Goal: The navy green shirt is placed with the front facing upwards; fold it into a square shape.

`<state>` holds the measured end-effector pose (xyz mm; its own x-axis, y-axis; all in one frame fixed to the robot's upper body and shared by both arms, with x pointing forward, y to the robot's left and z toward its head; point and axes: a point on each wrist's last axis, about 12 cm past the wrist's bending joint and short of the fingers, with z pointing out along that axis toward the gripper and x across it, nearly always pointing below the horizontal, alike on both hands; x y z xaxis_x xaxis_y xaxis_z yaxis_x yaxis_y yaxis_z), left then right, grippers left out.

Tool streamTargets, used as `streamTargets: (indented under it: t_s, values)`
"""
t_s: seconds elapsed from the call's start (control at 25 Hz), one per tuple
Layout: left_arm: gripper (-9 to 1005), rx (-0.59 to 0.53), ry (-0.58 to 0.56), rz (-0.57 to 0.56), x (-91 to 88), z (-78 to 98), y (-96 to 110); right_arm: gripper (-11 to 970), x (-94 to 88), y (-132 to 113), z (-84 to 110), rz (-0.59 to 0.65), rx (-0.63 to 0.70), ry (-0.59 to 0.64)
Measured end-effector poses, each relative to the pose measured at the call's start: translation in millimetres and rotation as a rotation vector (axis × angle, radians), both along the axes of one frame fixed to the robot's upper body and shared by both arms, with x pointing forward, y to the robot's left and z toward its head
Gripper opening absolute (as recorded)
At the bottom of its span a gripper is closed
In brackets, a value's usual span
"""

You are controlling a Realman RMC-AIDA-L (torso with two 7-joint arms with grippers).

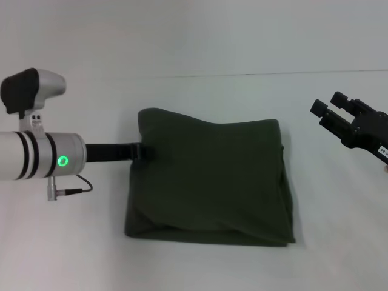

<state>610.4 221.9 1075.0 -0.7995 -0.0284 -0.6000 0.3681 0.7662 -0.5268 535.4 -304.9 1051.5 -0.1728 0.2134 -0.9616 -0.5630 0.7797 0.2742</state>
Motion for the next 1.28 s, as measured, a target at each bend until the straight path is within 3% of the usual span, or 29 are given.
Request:
streamTargets:
  t_s: [0.76, 1.24, 1.28]
  values:
    - [133, -0.018, -0.019, 0.103, -3.6, -4.6, 24, 655, 2.3, 3, 1.3, 0.008, 0.021, 0.01]
    - [177, -0.078, -0.17, 0.207, -11.3, 0.2, 48, 667, 2.6, 4, 1.5, 0.019, 0.009, 0.007]
    - [293, -0.081, -0.19, 0.21, -12.5, 1.7, 52, 668, 3.0, 4, 1.8, 0.024, 0.001, 0.004]
